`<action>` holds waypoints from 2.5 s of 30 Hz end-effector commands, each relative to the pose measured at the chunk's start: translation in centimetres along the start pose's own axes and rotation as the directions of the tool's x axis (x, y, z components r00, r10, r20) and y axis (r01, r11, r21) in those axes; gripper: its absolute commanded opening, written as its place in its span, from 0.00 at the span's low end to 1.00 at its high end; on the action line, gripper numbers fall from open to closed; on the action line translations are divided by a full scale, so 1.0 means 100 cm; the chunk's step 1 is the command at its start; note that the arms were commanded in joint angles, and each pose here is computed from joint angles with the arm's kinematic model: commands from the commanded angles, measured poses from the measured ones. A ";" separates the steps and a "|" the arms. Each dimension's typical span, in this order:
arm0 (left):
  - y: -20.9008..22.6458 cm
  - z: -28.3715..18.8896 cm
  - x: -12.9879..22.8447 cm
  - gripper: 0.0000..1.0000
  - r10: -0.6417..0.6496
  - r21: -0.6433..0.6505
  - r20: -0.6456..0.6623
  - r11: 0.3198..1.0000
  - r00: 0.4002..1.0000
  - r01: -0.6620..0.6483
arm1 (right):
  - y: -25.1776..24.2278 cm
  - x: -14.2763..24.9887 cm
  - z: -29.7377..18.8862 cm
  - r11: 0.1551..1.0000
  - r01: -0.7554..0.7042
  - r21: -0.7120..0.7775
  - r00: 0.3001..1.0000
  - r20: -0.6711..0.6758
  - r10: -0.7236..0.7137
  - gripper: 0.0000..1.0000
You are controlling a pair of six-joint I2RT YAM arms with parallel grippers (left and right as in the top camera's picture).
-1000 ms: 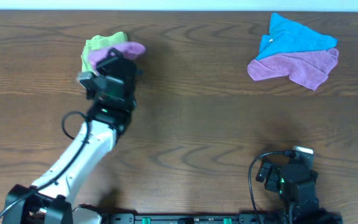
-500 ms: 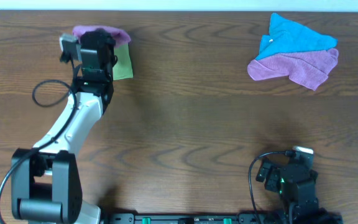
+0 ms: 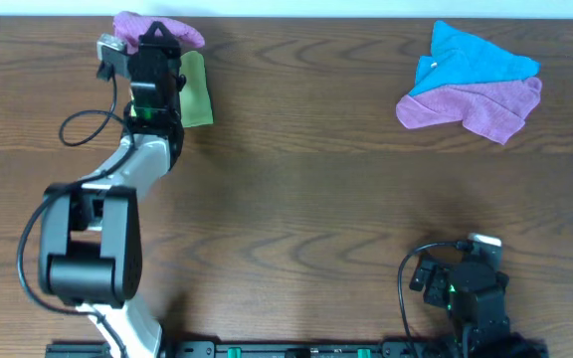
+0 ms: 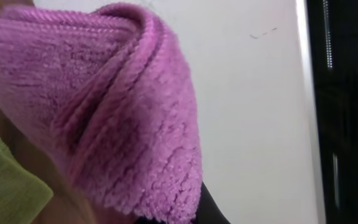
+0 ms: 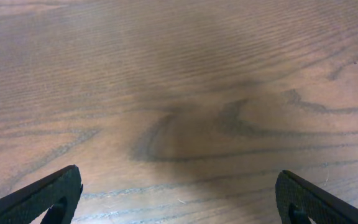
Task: Fold the cloth
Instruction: 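Carry the purple square with the left gripper onto the yellow-green cloth, then lower the purple square onto the green cloth and open the left gripper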
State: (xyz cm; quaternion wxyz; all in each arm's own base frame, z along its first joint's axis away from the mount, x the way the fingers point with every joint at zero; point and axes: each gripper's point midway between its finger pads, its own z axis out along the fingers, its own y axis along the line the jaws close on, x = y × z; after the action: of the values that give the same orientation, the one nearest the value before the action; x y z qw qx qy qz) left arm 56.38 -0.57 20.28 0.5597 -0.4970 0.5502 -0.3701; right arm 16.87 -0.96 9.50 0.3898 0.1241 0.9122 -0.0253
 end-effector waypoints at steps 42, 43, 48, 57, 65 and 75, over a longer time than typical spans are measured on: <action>0.133 -0.015 0.032 0.12 0.086 -0.438 -0.199 0.883 0.976 -0.167 | -0.003 -0.001 0.000 1.000 0.007 0.012 1.000 0.006 -0.007 0.99; 0.135 -0.016 0.032 0.11 0.086 -0.449 -0.203 0.877 0.975 -0.171 | -0.003 -0.001 0.000 1.000 0.007 0.012 1.000 0.006 -0.007 0.99; 0.142 -0.020 0.028 0.11 0.086 -0.476 -0.206 0.862 0.975 -0.177 | -0.003 -0.001 0.000 1.000 0.007 0.012 1.000 0.006 -0.007 0.99; 0.165 -0.028 0.006 0.18 0.074 -0.557 -0.191 0.813 0.979 -0.170 | -0.003 -0.001 0.000 1.000 0.007 0.012 1.000 0.007 -0.007 0.99; 0.164 -0.027 -0.009 0.95 0.059 -0.559 -0.170 0.816 0.984 -0.145 | -0.003 -0.001 0.000 1.000 0.007 0.012 1.000 0.006 -0.007 0.99; 0.139 -0.019 -0.019 0.95 0.060 -0.499 -0.138 0.858 0.989 -0.122 | -0.003 -0.001 0.000 1.000 0.007 0.012 1.000 0.006 -0.007 0.99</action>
State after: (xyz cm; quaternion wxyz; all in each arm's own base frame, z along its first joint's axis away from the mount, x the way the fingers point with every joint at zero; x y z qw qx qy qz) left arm 51.65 3.69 4.93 0.3711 -0.5855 0.6918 -0.2022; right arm 16.87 -0.97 9.50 0.3898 0.1241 0.9121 -0.0255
